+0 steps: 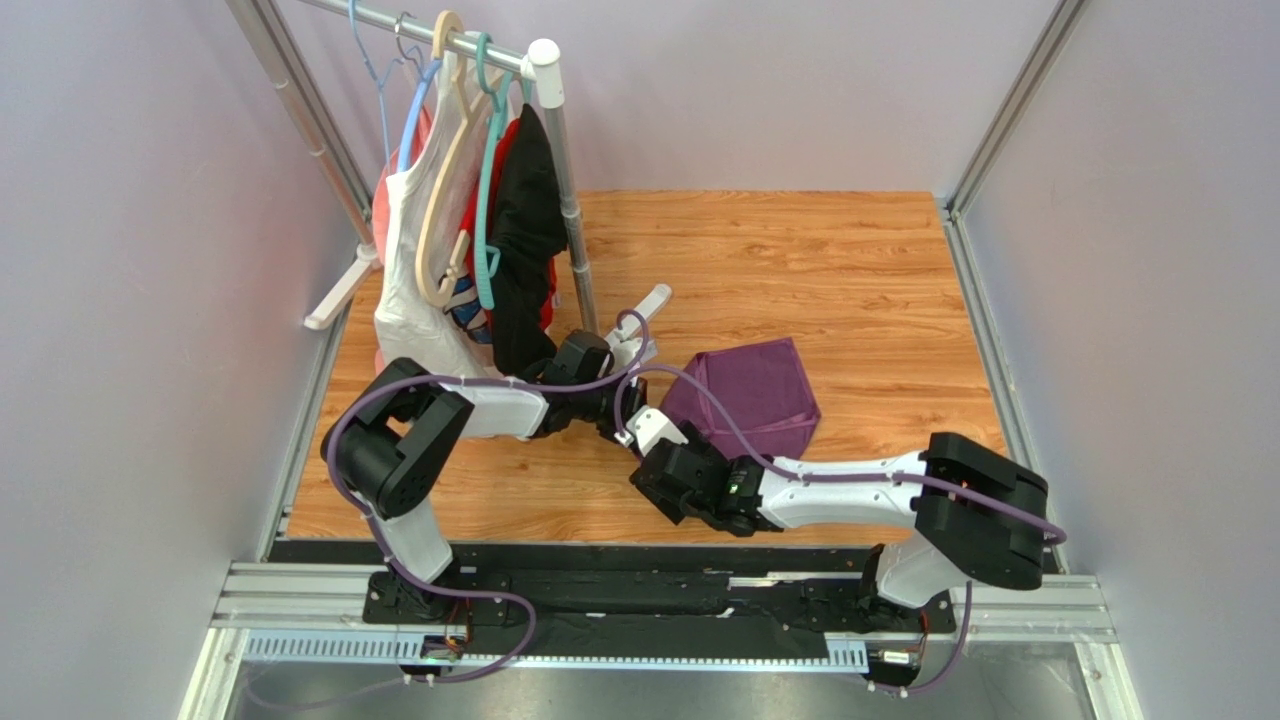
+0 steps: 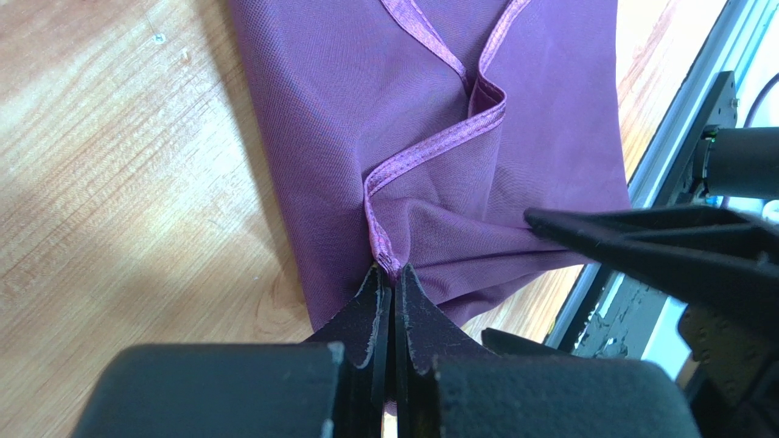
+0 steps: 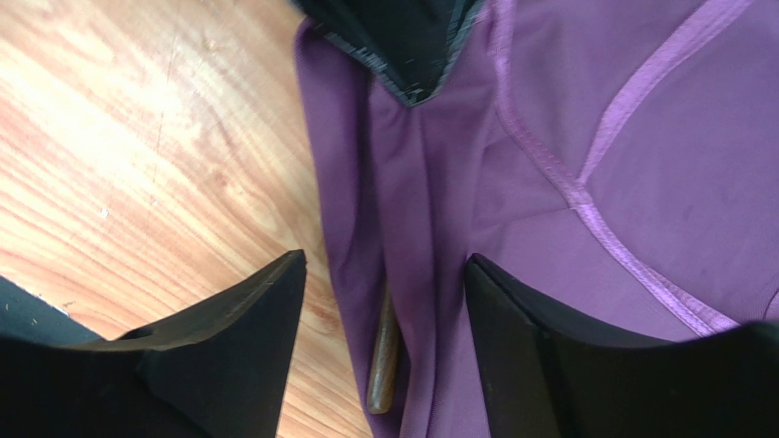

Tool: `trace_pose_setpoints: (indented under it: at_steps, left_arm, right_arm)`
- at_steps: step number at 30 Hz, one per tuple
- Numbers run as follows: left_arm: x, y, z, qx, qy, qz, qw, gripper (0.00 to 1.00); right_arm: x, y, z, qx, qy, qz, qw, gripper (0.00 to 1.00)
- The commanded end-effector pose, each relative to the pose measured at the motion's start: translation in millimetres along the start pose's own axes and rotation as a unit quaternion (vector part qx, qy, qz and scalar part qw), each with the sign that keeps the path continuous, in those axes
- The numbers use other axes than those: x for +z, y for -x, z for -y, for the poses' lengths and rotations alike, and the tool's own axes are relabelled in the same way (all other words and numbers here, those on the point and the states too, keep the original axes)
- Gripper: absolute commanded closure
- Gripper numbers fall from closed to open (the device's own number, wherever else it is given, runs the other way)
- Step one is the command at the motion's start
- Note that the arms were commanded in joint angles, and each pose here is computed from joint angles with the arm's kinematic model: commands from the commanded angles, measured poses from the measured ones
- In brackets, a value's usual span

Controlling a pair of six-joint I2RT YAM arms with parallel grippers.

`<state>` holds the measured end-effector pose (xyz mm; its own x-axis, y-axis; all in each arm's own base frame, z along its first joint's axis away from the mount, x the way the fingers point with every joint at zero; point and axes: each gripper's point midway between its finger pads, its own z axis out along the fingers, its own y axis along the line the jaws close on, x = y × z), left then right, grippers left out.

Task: Fold the napkin, place the utensils inside, and roll it up
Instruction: Roll the napkin with the utensil

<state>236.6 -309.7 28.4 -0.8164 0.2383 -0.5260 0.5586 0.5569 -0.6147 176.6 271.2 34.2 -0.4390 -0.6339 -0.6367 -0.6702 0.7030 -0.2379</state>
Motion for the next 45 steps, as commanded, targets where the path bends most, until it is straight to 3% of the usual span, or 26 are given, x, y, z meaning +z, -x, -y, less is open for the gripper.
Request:
trace_pose_setpoints:
  at_steps: [1,5,17,18,23,26,29,30,32,35,39,45]
  left_arm:
    - [-0.6,6.2,0.0,0.008,-0.001,-0.002,1.000,1.00]
    - [-1.1,7.7,-0.1,0.008,0.000,-0.001,1.000,1.00]
    - [-2.0,8.9,2.8,0.012,-0.004,-0.003,1.000,1.00]
    - [-2.3,9.7,3.3,0.012,-0.004,-0.002,1.000,1.00]
    - [-4.7,10.3,6.4,0.015,-0.008,-0.002,1.000,1.00]
    - [-9.4,13.7,12.1,0.019,-0.014,0.007,1.000,0.99]
    - [-18.4,21.5,19.7,0.023,-0.013,0.024,0.999,0.77]
    - [-24.9,28.4,25.4,0.029,-0.014,0.037,0.999,0.65]
    - [-31.4,32.4,27.9,0.034,-0.006,0.048,0.998,0.57]
    - [-43.3,37.3,30.6,0.041,0.009,0.060,0.997,0.33]
    - [-52.7,35.2,34.0,0.048,0.014,0.067,0.996,0.19]
    - [-66.3,28.6,32.5,0.058,0.030,0.088,0.994,0.18]
  right_arm:
    - [1.3,11.9,-5.6,-0.012,-0.010,0.015,1.000,0.34]
    - [3.4,7.7,-7.3,-0.022,-0.016,0.006,1.000,0.36]
    - [13.2,-11.8,-3.7,-0.034,-0.059,-0.028,0.997,0.73]
    - [14.1,-13.6,-4.7,-0.033,-0.057,-0.030,0.997,0.80]
    - [17.8,-22.1,-11.4,-0.031,-0.044,-0.044,0.998,0.97]
    - [18.2,-25.3,-17.1,-0.030,-0.029,-0.050,0.998,1.00]
    - [17.9,-26.7,-23.6,-0.026,-0.006,-0.054,0.998,1.00]
    - [16.9,-26.5,-25.6,-0.023,0.001,-0.055,0.998,1.00]
    - [13.5,-23.6,-31.1,-0.009,0.026,-0.054,0.998,1.00]
    - [7.6,-18.7,-32.0,0.020,0.058,-0.044,0.997,1.00]
    - [2.0,-18.6,-28.3,0.046,0.092,-0.041,0.994,1.00]
    - [3.0,-16.2,-21.9,0.084,0.144,-0.040,0.985,1.00]
